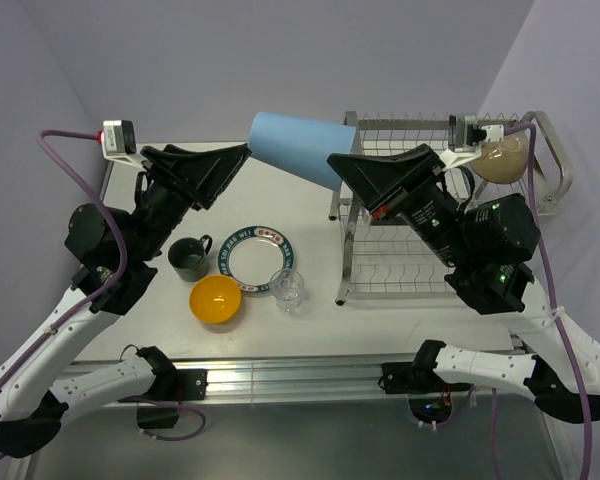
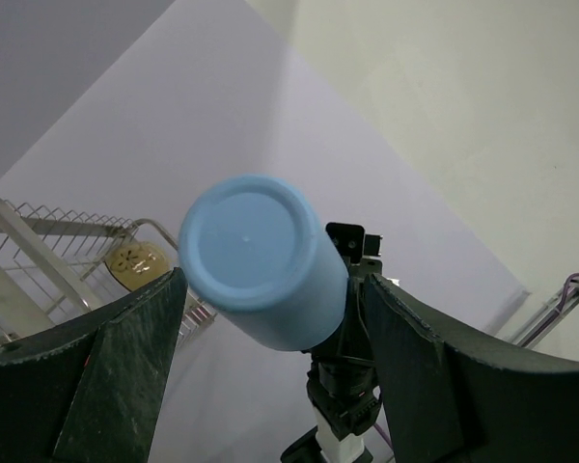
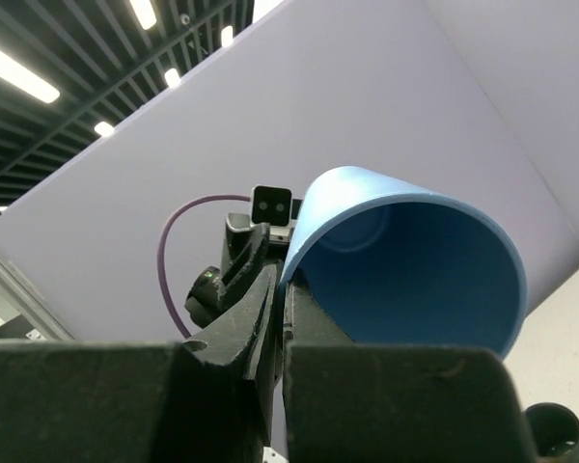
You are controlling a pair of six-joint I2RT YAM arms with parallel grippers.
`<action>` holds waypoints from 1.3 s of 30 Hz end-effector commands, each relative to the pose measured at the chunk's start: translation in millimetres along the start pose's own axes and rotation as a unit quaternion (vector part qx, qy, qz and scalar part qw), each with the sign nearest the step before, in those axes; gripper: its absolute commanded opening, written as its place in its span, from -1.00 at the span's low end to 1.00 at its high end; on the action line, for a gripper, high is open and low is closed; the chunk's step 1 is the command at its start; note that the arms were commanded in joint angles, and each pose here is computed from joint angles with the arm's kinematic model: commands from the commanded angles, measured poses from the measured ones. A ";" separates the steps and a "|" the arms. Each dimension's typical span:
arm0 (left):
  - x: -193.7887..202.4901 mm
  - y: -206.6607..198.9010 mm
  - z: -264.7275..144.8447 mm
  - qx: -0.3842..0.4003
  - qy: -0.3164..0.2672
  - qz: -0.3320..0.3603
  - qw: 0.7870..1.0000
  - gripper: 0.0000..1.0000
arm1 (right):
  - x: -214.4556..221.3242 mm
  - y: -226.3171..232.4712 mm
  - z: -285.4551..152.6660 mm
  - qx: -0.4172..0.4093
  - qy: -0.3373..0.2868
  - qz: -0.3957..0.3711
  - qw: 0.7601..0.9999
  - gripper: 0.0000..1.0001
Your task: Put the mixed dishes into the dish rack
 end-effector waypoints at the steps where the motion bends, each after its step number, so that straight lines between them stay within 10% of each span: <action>1: -0.7 -14.1 1.6 0.018 0.014 0.020 1.000 0.61 | -40.5 26.6 -9.4 -0.038 -0.063 -0.005 0.997 -1.00; 39: -8.0 -24.7 8.4 0.082 -0.027 -0.010 0.996 0.61 | -2.0 24.8 0.7 -0.113 -0.017 0.072 0.991 -1.00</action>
Point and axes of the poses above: each gripper's point midway between its finger pads, its own z axis out along the fingers, its own y axis along the line the jaws close on, x = y × z, the point moved 5 cm from there along -z, back along the fingers, and after that the axes turned 6 degrees about -z, right-handed, at the moved point
